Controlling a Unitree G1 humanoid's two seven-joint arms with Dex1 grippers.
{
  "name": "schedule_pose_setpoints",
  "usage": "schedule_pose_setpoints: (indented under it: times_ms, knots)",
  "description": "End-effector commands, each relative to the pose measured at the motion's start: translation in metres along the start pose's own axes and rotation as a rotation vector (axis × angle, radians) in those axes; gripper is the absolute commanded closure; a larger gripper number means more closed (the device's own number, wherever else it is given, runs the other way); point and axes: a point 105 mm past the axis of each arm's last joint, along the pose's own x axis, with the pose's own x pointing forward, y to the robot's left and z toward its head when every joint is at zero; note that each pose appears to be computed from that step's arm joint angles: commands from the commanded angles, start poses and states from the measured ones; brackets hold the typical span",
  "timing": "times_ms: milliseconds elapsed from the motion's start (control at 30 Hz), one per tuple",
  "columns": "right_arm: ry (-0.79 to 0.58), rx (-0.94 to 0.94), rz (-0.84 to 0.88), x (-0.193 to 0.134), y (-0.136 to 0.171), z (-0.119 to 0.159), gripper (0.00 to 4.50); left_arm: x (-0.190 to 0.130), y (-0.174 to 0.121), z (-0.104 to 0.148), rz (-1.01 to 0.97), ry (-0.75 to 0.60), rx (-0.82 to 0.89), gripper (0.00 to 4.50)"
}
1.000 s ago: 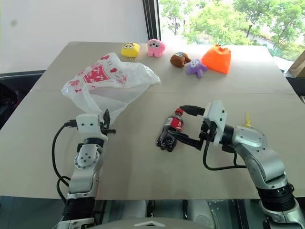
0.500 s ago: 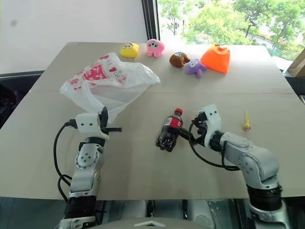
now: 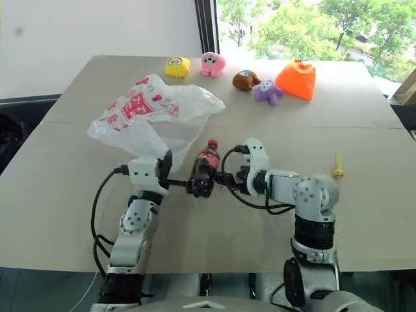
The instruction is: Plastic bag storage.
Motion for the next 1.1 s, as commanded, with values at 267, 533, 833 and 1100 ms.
schedule_pose_setpoints:
  times_ms: [267,533,833,1100]
  knots:
    - [-0.070,0.010,0.104,0.017,0.026,0.023,0.00,-0.002,-0.046,0.003,-0.220,0.016,-0.094,4.45]
    - [-0.070,-0.182,0.191,0.011,0.047,0.028,0.00,0.000,-0.055,0.002,-0.261,0.028,-0.114,4.45]
    - [-0.035,-0.255,0.017,0.031,0.023,0.023,0.00,-0.004,-0.052,0.002,-0.274,0.025,-0.113,4.45]
    - [0.096,-0.383,-0.043,0.038,0.021,0.007,0.00,-0.009,-0.042,0.004,-0.246,0.014,-0.101,4.45]
